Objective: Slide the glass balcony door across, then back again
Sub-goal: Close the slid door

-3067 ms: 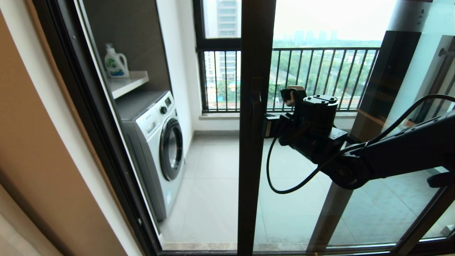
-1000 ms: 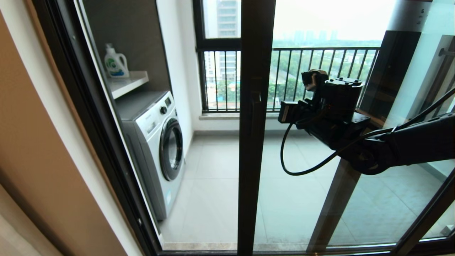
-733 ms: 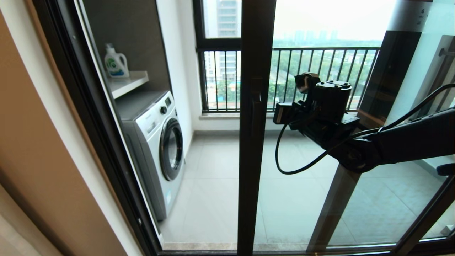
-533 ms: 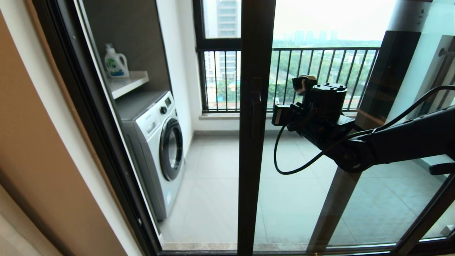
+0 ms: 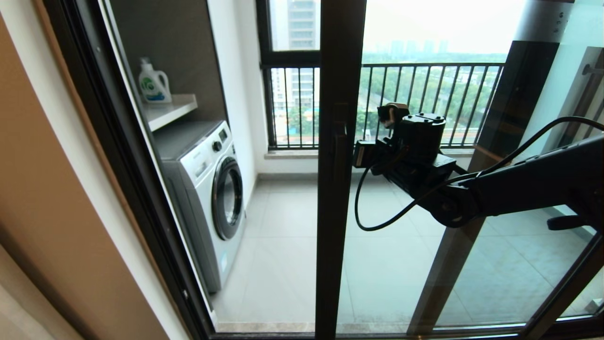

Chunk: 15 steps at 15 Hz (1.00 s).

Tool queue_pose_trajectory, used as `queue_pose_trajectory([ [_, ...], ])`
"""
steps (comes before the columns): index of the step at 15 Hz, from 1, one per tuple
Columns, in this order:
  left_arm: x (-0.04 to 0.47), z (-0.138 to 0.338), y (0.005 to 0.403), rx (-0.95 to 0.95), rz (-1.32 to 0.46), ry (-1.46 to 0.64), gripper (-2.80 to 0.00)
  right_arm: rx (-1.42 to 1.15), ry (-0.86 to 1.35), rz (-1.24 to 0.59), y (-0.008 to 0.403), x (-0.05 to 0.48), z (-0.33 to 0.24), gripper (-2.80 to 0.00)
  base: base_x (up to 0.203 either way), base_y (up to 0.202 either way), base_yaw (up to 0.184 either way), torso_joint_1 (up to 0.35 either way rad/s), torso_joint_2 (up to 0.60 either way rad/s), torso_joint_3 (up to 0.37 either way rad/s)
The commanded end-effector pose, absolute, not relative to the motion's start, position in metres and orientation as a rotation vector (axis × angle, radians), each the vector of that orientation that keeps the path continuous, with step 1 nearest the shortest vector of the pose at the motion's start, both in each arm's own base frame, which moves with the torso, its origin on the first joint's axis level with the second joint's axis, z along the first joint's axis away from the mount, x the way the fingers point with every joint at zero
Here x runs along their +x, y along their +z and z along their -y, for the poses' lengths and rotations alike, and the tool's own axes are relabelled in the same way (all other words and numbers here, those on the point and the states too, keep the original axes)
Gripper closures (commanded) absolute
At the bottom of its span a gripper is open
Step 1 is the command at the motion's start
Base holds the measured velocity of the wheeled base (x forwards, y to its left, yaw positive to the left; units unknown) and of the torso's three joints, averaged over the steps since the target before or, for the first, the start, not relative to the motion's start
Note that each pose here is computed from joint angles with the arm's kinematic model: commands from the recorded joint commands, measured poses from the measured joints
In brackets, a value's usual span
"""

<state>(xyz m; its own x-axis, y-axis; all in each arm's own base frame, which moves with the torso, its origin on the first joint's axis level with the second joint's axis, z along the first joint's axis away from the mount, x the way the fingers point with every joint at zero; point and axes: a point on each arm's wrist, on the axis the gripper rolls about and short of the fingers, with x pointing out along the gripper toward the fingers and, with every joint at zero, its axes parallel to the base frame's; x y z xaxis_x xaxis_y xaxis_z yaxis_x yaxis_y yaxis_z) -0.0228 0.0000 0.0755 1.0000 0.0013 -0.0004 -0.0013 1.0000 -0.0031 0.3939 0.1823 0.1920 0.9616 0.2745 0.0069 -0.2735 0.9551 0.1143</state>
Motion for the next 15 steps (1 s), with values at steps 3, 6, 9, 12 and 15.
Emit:
queue_pose_trajectory([
  [3, -0.023, 0.000, 0.076, -0.003, -0.002, 0.002, 0.00, 0.117, 0.284, -0.007, 0.187, 0.400, -0.189, 0.00, 0.000, 0.000, 0.000, 0.000, 0.00, 0.000],
  [6, -0.023, 0.000, 0.076, -0.003, -0.002, 0.002, 0.00, 0.114, 0.291, -0.015, 0.185, 0.402, -0.193, 0.00, 0.000, 0.000, 0.000, 0.000, 0.00, 0.000],
  [9, -0.023, 0.000, 0.076, -0.003, -0.002, 0.002, 0.00, 0.116, 0.302, -0.011, 0.186, 0.402, -0.200, 0.00, 0.000, 0.000, 0.000, 0.000, 0.00, 0.000],
  [12, -0.023, 0.000, 0.076, -0.003, -0.002, 0.002, 0.00, 0.117, 0.313, -0.011, 0.188, 0.402, -0.206, 0.00, 0.000, 0.000, 0.000, 0.000, 0.00, 0.000],
  [15, -0.023, 0.000, 0.076, -0.003, -0.002, 0.002, 0.00, 0.117, 0.318, -0.011, 0.188, 0.401, -0.208, 0.00, 0.000, 0.000, 0.000, 0.000, 0.00, 0.000],
])
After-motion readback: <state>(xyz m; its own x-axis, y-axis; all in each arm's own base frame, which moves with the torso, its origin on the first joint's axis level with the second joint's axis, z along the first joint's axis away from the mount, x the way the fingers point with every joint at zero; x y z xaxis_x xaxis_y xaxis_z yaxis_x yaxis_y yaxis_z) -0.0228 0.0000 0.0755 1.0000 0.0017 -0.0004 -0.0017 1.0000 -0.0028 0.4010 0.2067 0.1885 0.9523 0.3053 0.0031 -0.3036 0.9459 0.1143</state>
